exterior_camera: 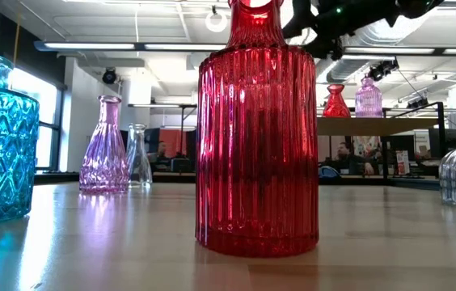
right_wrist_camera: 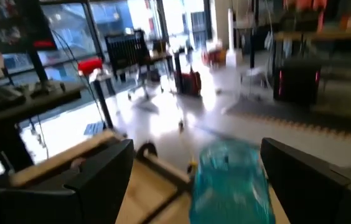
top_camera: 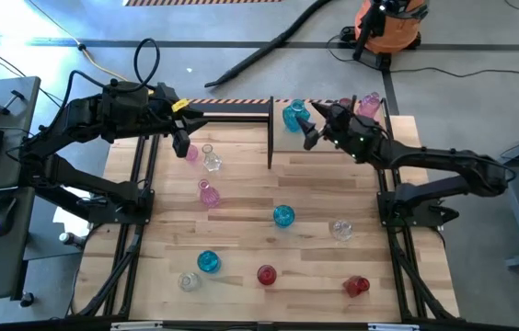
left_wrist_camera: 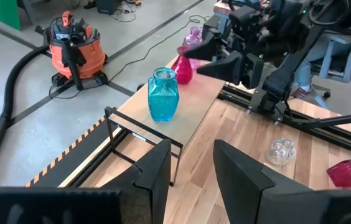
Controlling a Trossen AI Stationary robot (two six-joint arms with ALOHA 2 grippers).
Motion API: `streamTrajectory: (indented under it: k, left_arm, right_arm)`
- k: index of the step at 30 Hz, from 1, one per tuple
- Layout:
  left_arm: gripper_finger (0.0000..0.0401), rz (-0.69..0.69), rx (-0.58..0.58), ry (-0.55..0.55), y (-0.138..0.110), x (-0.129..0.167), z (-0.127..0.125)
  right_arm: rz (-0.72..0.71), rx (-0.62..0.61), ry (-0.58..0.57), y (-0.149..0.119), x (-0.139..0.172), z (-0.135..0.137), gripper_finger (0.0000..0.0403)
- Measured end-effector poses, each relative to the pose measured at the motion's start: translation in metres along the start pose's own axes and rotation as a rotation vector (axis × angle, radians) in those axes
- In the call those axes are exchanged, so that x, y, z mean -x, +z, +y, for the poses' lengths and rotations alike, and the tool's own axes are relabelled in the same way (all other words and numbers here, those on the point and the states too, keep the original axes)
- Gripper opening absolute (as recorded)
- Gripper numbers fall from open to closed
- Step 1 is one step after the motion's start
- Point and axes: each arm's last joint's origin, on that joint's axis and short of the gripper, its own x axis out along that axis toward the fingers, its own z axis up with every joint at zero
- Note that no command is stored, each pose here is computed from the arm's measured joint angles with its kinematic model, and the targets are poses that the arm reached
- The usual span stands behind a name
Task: Sort vases onto shelf
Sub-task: Put the middle transparent vase on the shelf
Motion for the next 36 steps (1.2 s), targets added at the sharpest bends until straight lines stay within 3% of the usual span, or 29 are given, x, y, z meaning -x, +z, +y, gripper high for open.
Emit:
streamTrajectory:
  k: [9, 19, 36]
  left_arm:
    - [0.0113, 0.0, -0.017, 0.0, 0.0, 0.0, 0.0]
    - [0.0113, 0.0, -0.018, 0.0, 0.0, 0.0, 0.0]
    - [0.0113, -0.001, -0.017, 0.003, 0.0, 0.0, 0.0]
  right_arm:
    - [0.292, -0.029, 0.057, -0.026, 0.005, -0.003, 0.0277]
    - [0.293, -0.021, -0.008, -0.028, 0.001, -0.009, 0.0185]
    - [0.316, -0.102, -0.111, -0.05, -0.027, -0.014, 0.0165]
